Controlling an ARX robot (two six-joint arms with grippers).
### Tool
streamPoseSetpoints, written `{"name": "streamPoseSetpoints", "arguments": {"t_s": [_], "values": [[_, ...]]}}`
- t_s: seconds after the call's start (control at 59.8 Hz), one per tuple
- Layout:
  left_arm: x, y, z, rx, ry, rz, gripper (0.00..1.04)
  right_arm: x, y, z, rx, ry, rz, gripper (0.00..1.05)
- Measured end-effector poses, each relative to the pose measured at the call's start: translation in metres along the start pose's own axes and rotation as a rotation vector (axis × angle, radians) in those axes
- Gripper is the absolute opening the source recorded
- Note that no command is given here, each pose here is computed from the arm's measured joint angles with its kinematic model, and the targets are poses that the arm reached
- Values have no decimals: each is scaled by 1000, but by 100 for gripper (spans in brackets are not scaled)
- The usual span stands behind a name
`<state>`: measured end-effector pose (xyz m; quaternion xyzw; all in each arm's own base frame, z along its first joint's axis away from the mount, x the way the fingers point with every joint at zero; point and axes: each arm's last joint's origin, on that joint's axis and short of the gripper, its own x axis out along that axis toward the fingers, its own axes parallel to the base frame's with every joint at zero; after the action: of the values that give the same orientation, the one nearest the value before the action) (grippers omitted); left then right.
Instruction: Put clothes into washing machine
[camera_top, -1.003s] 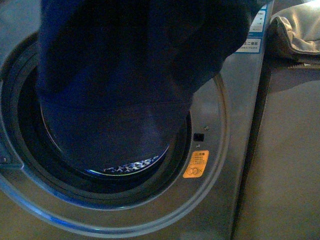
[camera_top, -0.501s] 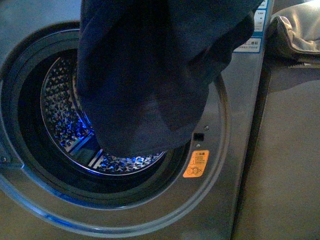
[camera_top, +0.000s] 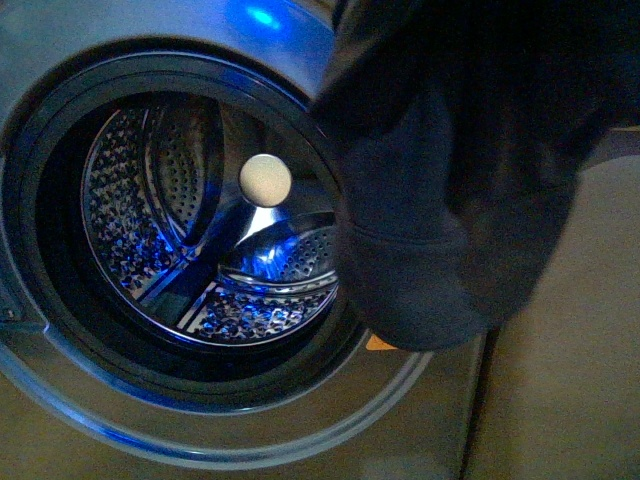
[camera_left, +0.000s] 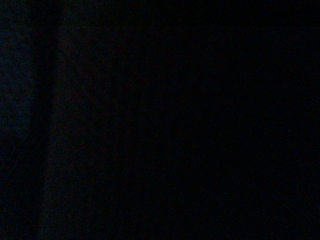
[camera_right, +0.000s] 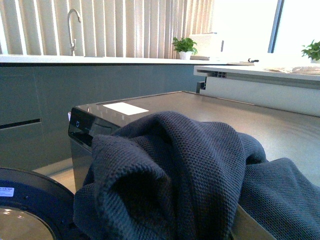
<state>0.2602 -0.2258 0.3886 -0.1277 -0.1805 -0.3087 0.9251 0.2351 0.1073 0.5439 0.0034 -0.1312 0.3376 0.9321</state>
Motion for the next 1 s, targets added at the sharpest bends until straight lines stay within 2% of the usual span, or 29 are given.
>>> {"name": "streamPoseSetpoints", "arguments": {"t_s": [0.067, 0.334, 0.384, 0.435, 0.618, 1.003], "values": [[-2, 0, -2, -8, 3, -5, 56, 0, 0, 0, 0, 0, 0, 24], [-6, 17, -6, -15, 13, 38, 21, 0, 0, 0, 1, 0, 0, 60], [-7, 21, -7, -16, 16, 48, 17, 0, 0, 0, 1, 0, 0, 66], [-9, 28, -9, -12, 18, 65, 14, 0, 0, 0, 1, 0, 0, 75], [-20, 51, -24, 6, 47, 121, 14, 0, 0, 1, 1, -3, 4, 99], [-42, 105, -47, -8, 98, 226, 14, -2, 1, 3, -2, -11, 4, 97]]}}
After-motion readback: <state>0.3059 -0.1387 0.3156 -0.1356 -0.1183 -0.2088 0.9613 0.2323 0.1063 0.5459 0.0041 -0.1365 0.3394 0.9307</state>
